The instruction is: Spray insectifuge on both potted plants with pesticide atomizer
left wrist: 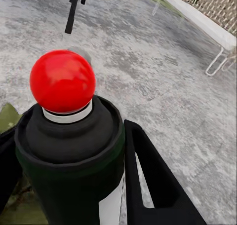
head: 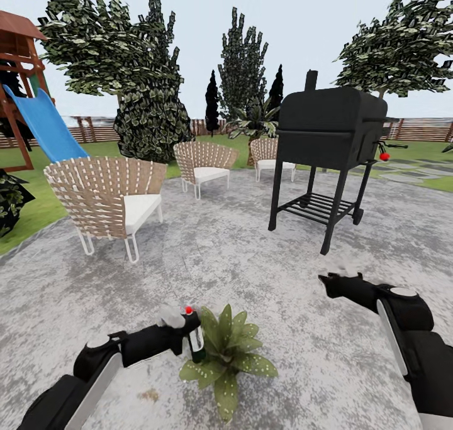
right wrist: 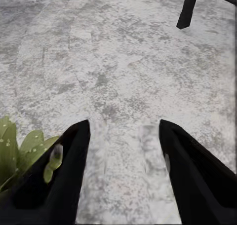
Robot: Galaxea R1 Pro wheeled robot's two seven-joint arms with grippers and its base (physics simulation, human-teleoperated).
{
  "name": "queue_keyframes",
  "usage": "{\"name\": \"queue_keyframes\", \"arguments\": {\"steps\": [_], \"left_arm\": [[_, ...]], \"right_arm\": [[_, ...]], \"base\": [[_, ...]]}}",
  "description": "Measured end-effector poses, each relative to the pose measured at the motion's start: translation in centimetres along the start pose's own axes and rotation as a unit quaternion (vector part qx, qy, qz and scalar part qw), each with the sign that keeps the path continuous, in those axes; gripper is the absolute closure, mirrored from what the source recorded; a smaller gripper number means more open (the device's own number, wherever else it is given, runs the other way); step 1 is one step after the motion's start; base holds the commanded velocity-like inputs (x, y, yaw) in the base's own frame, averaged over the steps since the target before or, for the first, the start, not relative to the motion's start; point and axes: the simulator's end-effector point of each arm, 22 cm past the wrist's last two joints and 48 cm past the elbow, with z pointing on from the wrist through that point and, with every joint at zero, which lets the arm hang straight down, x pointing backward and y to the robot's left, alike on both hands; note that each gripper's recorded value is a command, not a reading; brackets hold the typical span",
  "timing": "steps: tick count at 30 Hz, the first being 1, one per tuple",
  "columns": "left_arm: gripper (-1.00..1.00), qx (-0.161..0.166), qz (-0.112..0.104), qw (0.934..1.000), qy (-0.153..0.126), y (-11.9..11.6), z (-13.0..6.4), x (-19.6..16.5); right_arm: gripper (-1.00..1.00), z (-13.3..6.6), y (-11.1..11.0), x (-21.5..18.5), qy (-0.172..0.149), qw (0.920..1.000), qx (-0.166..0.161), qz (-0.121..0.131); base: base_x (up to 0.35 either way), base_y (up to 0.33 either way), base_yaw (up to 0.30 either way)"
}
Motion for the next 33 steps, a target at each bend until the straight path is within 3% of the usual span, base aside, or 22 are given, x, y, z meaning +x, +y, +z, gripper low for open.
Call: {"name": "queue_keyframes", "arguments": {"steps": [3, 6, 10, 22, 24, 33], "left_arm": [[1.00, -0.017, -0.009, 0.9998, -0.006, 1.3, -0.9, -0.3], [1.00, -0.041, -0.035, 0.9985, -0.007, 3.2, -2.3, -0.4], [1.00, -0.061, -0.052, 0.9967, -0.014, 4.5, -3.7, -0.1], [1.00, -0.070, -0.059, 0.9958, -0.009, 5.1, -3.9, 0.7], [1.00, -0.073, -0.059, 0.9956, -0.008, 5.3, -3.9, 0.8], [1.00, -0.079, -0.067, 0.9946, -0.001, 5.9, -4.0, 1.7]], "right_arm": [[-1.00, 0.7, -0.5, 1.7, 0.020, 0.9997, 0.002, 0.010], [-1.00, 2.9, -1.3, 6.3, 0.054, 0.9983, -0.001, 0.021], [-1.00, 5.2, -2.2, 9.9, 0.036, 0.9993, -0.006, 0.003], [-1.00, 5.7, -1.9, 11.2, 0.034, 0.9993, -0.012, -0.004], [-1.00, 6.1, -1.8, 13.9, 0.061, 0.9980, -0.014, 0.007], [-1.00, 6.4, 0.0, 18.8, 0.108, 0.9932, -0.028, 0.033]], "base": [[0.000, 0.000, 0.000], [0.000, 0.000, 0.000], [0.000, 0.000, 0.000], [0.000, 0.000, 0.000], [0.000, 0.000, 0.000], [0.000, 0.000, 0.000]]}}
